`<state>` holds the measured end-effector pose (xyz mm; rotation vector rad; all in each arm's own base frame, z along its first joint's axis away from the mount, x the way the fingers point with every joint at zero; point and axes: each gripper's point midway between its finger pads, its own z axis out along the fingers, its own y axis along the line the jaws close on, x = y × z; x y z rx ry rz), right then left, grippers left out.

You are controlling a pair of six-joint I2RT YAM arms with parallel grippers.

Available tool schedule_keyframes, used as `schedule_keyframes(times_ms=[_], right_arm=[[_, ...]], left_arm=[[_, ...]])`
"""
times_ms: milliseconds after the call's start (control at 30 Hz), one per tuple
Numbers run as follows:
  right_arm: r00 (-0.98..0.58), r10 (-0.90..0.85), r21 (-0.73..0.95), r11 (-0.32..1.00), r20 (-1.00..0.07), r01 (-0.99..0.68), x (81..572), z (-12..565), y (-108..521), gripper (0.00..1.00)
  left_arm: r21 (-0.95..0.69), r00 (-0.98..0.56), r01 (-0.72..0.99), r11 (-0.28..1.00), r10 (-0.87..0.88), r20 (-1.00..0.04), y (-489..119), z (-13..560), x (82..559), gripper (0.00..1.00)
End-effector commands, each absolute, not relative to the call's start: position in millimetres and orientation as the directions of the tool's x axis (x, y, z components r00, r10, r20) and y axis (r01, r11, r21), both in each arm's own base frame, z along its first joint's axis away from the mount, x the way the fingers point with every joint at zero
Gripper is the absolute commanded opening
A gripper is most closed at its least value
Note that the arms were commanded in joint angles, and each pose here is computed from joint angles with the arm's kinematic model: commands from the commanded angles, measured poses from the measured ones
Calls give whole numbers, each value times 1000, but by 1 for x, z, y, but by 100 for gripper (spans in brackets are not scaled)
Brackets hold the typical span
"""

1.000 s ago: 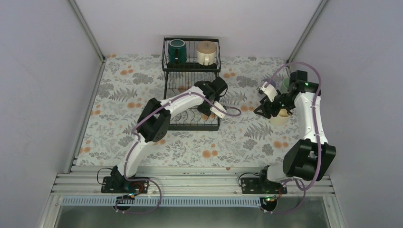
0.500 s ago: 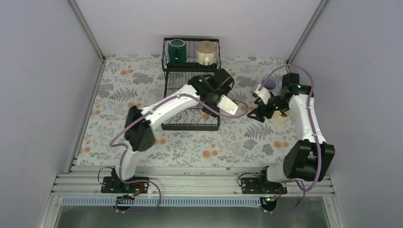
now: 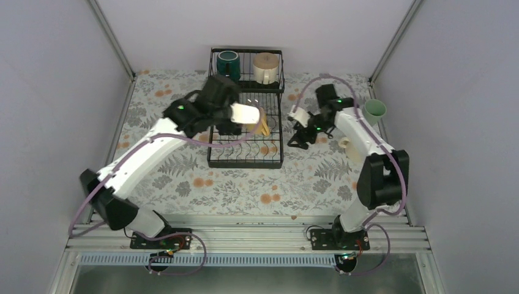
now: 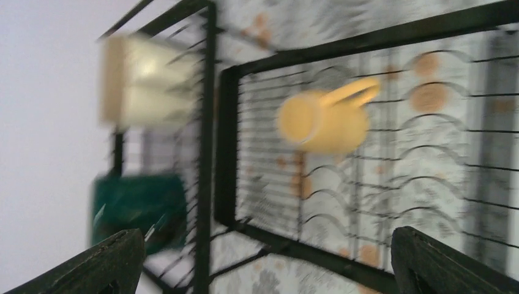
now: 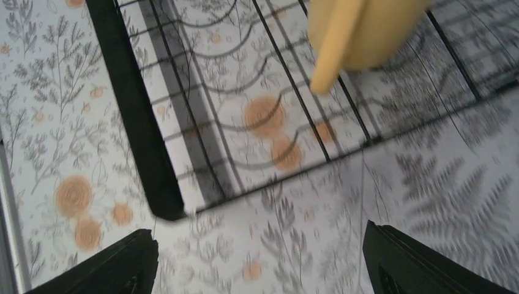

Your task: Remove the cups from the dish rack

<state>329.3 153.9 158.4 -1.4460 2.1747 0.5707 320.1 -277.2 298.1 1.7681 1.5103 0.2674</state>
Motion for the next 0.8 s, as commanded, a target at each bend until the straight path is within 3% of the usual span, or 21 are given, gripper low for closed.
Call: schedule_keyframes(times_ms=[0,267,533,700,767], right_arm=[[-329,-726,23,397,-604,-918,365,159,197,86],[-329,-744,-70,449,-582,-891,406,131,244,84],[-372,-738,-128,522,-563,-843,432,102,263,78],[-369,-734,-140,529,-570,-837,437,99,268,68],[-372,-737,-132,526,-564,-840,436,95,269,60]], left_arm=[[739,219,585,335,812,-541,-236,377,347,100],[675,101,462,575,722,-685,-166,376,369,100],[621,44,425,659,670,-741,-136,356,372,100],[612,47,405,679,653,-756,-128,354,370,100],[608,50,408,681,649,-759,-128,353,369,100]])
